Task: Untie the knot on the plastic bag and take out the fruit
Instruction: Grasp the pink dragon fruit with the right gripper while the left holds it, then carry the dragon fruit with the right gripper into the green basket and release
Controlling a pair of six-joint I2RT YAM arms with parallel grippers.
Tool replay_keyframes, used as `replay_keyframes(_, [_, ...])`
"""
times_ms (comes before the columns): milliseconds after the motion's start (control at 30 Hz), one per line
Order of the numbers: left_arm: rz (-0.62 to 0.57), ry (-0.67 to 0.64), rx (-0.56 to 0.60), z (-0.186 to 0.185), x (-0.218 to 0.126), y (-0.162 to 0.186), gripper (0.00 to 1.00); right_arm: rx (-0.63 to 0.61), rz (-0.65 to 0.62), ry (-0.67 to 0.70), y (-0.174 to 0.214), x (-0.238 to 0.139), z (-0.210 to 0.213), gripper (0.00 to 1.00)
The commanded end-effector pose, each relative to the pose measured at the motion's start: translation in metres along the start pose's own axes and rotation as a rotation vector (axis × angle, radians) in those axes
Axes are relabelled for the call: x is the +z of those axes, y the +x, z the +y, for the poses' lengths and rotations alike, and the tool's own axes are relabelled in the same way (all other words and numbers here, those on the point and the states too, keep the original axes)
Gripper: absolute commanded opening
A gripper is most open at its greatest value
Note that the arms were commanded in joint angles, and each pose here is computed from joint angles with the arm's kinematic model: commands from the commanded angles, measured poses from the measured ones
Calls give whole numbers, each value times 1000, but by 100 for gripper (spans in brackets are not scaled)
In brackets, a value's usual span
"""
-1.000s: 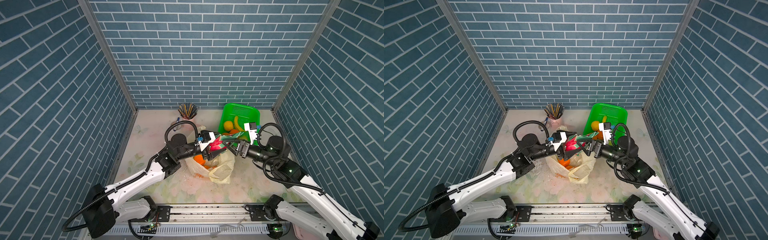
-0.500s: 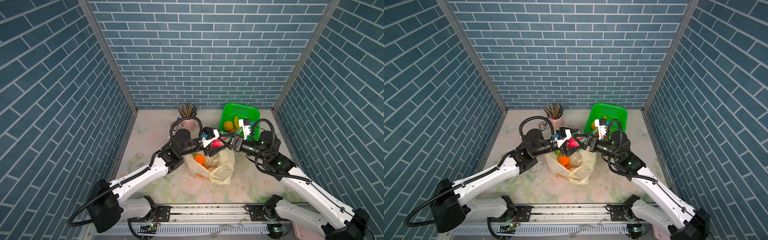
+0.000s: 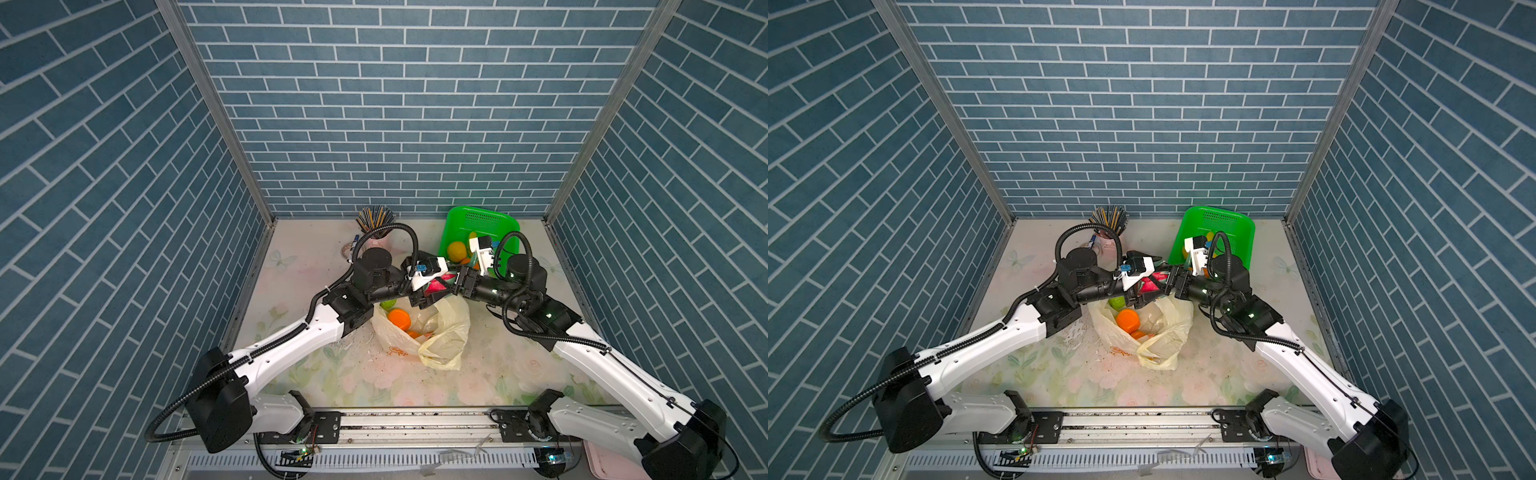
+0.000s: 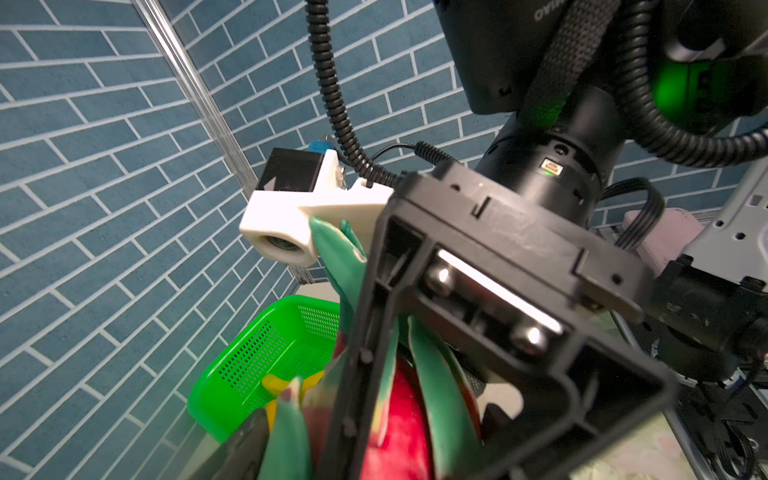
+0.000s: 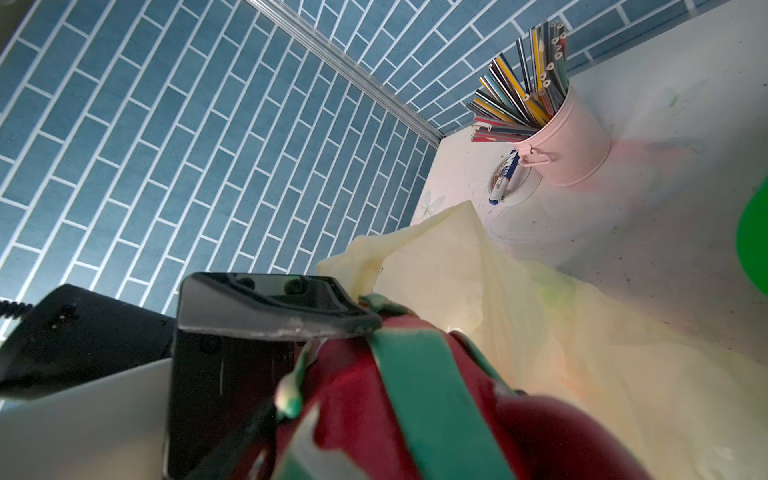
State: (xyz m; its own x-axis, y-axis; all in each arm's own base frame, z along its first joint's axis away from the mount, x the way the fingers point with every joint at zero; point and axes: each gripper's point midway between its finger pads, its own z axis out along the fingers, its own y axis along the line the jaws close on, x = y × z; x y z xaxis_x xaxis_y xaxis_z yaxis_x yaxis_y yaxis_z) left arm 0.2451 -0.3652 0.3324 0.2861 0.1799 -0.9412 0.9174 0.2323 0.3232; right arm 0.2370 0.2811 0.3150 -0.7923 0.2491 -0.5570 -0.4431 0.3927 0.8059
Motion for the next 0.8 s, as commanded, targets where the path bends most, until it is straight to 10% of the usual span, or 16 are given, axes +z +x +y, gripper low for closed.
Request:
replay_keyframes(0, [-161,25,128,-4,1,-53,33,4,87,-71,16,1,19,63])
replay_keyframes(167, [-148,-16,122,2,-1,-51,40,6,30,-28,6,-7,12,51])
replay_keyframes(400, [-164,-106,99,12,-11,-53,88,8,-67,-6,-16,-20,11,43])
replay_keyframes(767, [-200,-266,-7,30,-50,-76,88,-16,-208,17,-61,-44,15,40])
